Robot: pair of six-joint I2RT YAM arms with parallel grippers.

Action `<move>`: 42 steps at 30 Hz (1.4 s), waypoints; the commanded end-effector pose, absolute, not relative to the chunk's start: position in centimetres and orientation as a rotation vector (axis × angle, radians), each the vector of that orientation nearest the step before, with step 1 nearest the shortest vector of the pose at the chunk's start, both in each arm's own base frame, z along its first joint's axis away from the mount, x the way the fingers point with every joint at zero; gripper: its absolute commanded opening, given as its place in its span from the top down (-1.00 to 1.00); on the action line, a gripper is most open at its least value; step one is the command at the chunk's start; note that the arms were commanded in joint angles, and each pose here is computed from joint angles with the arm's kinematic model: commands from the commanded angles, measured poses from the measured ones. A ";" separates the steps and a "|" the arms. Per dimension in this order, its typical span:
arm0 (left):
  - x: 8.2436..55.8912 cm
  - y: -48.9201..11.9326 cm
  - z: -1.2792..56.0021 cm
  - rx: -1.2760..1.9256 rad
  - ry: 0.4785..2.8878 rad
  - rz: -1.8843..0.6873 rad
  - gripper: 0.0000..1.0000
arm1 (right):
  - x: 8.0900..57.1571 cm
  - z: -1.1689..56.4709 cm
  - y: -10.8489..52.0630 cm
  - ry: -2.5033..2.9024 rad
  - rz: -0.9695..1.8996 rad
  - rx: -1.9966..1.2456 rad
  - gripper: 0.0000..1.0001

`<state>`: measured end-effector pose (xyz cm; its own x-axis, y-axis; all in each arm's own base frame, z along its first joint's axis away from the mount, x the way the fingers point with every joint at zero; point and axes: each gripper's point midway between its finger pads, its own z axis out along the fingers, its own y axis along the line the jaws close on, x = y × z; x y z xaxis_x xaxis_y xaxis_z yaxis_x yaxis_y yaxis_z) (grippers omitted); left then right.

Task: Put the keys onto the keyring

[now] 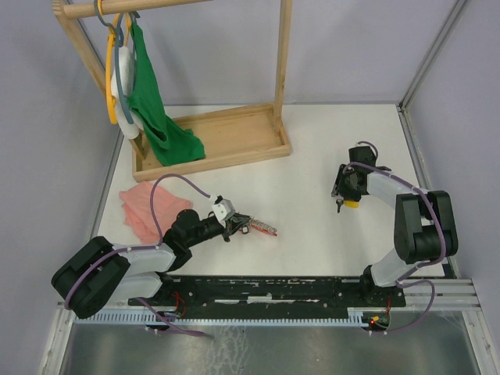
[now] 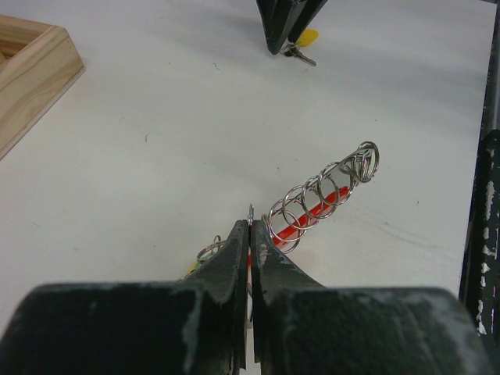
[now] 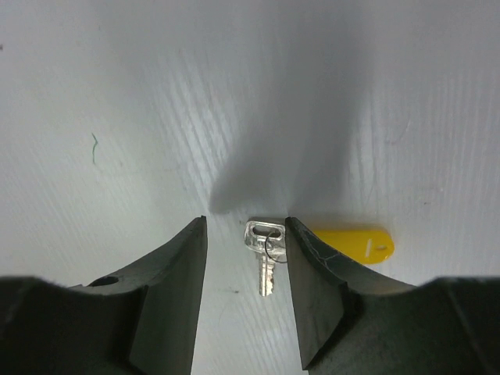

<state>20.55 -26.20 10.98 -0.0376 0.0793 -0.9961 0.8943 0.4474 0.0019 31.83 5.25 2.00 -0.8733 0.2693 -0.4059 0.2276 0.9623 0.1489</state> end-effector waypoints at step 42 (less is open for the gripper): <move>21.2 -27.3 13.9 0.948 1.356 -0.829 0.95 | 30.4 3.5 3.1 2.262 -0.121 1.265 0.20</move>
